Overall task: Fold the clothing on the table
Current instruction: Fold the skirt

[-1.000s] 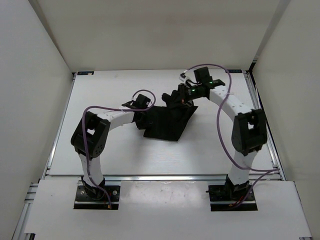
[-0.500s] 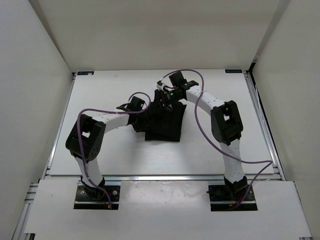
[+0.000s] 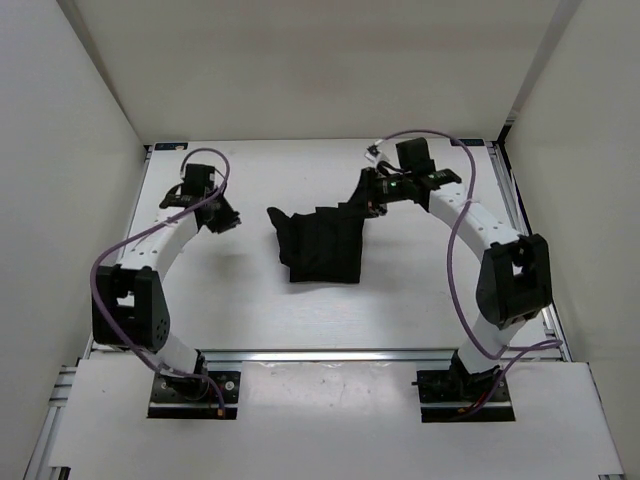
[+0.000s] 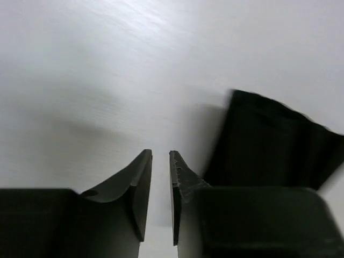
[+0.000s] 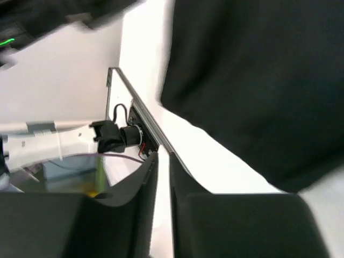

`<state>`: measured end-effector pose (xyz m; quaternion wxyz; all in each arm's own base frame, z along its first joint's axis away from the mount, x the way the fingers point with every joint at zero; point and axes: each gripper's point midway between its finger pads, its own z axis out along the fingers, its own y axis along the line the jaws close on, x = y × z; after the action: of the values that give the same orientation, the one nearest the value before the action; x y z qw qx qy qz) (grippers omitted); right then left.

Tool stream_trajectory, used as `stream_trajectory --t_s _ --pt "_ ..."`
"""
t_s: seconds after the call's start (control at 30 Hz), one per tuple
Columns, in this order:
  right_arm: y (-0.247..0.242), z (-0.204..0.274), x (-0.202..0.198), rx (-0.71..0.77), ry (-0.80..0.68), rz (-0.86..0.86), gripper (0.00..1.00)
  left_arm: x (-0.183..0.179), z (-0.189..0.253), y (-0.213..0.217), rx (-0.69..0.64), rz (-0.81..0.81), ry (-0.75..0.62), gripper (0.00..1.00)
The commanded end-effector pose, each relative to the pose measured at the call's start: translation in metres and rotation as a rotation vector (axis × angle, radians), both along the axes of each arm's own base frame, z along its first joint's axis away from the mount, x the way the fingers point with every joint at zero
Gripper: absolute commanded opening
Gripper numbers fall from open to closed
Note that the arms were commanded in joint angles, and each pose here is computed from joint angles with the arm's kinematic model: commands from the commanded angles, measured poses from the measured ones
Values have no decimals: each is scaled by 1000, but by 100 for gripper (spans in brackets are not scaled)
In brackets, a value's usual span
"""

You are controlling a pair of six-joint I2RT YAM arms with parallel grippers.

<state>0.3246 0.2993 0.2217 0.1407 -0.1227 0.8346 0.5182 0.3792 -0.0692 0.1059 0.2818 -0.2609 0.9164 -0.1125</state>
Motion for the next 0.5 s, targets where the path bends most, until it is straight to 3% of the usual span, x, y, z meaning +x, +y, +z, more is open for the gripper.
stream_trajectory --t_s 0.0,0.13,0.2,0.3,0.47 --pt "-13 -51 -1 -39 123 -68 17 -2 69 -72 -245 -227 -137 28" --pt "-10 -71 6 -32 171 -59 13 -20 108 -167 -499 -464 -193 23" --pt "-6 -74 11 -30 179 -57 13 -33 90 -188 -572 -488 -133 23" --pt "-4 -72 20 -10 176 -70 13 -52 43 -185 -570 -437 -21 22" --pt "-12 -75 29 6 205 -91 15 -88 -29 -143 -487 -299 135 20"
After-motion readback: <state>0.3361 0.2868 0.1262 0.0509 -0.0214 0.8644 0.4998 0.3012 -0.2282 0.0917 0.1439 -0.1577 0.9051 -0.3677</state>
